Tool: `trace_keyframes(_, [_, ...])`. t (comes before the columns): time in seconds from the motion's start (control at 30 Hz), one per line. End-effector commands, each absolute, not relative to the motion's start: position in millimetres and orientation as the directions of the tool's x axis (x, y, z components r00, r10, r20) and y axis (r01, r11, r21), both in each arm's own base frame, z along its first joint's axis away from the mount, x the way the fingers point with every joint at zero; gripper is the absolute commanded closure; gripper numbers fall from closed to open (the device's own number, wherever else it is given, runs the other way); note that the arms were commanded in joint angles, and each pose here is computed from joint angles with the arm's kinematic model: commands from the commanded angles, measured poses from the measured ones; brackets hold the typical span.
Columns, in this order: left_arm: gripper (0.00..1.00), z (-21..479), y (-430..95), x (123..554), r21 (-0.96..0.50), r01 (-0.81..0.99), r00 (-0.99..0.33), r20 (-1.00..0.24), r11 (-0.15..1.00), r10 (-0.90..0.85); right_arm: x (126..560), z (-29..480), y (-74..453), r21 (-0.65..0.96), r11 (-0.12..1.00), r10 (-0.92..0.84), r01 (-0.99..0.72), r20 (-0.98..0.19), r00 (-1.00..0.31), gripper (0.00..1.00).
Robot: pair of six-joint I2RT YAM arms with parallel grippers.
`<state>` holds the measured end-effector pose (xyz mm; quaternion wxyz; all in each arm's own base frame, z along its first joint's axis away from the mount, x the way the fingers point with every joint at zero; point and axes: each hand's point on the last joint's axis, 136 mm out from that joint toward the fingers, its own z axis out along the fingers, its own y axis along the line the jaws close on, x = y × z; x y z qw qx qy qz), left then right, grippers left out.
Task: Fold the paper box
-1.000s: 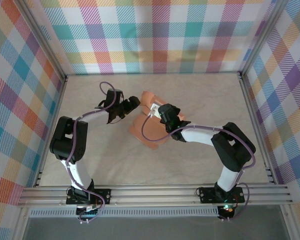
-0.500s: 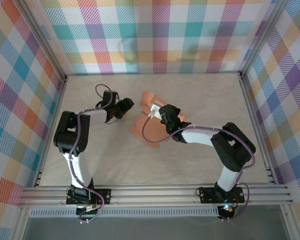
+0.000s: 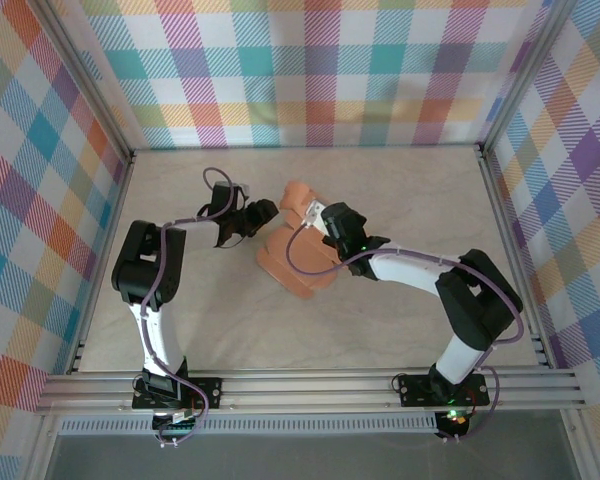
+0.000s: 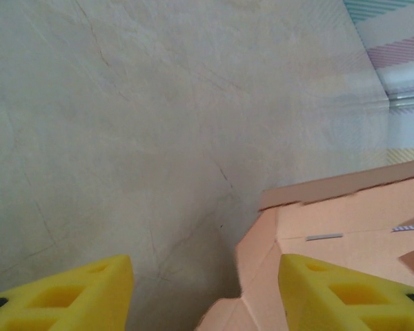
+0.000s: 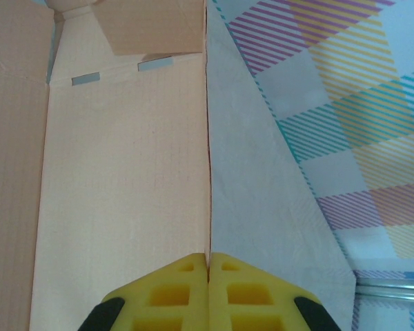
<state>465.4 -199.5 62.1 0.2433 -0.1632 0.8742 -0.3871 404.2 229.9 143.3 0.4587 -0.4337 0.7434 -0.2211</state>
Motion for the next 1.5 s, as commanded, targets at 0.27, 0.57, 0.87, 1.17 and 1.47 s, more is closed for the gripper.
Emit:
trace_keyframes(0.27, [0.43,75,-244,467,-0.788,0.027,-0.863,-0.329,0.616,-0.384,400,156,230,-0.603,0.643,-0.754,-0.472,-0.604,-0.256,1.00])
trace_keyframes(0.57, [0.43,66,-251,476,-0.799,0.027,-0.871,-0.314,0.600,-0.378,396,156,227,-0.579,0.656,-0.741,-0.484,-0.615,-0.269,1.00])
trace_keyframes(0.87, [0.40,70,-254,474,-0.807,0.030,-0.868,-0.313,0.590,-0.384,398,154,228,-0.557,0.667,-0.729,-0.495,-0.624,-0.281,1.00])
trace_keyframes(1.17, [0.46,82,-262,470,-0.816,0.079,-0.870,-0.336,0.572,-0.360,397,150,227,-0.558,0.662,-0.735,-0.501,-0.614,-0.288,1.00])
trace_keyframes(1.47, [0.46,95,-277,459,-0.798,0.177,-0.866,-0.404,0.576,-0.294,403,144,223,-0.592,0.647,-0.756,-0.481,-0.578,-0.306,1.00])
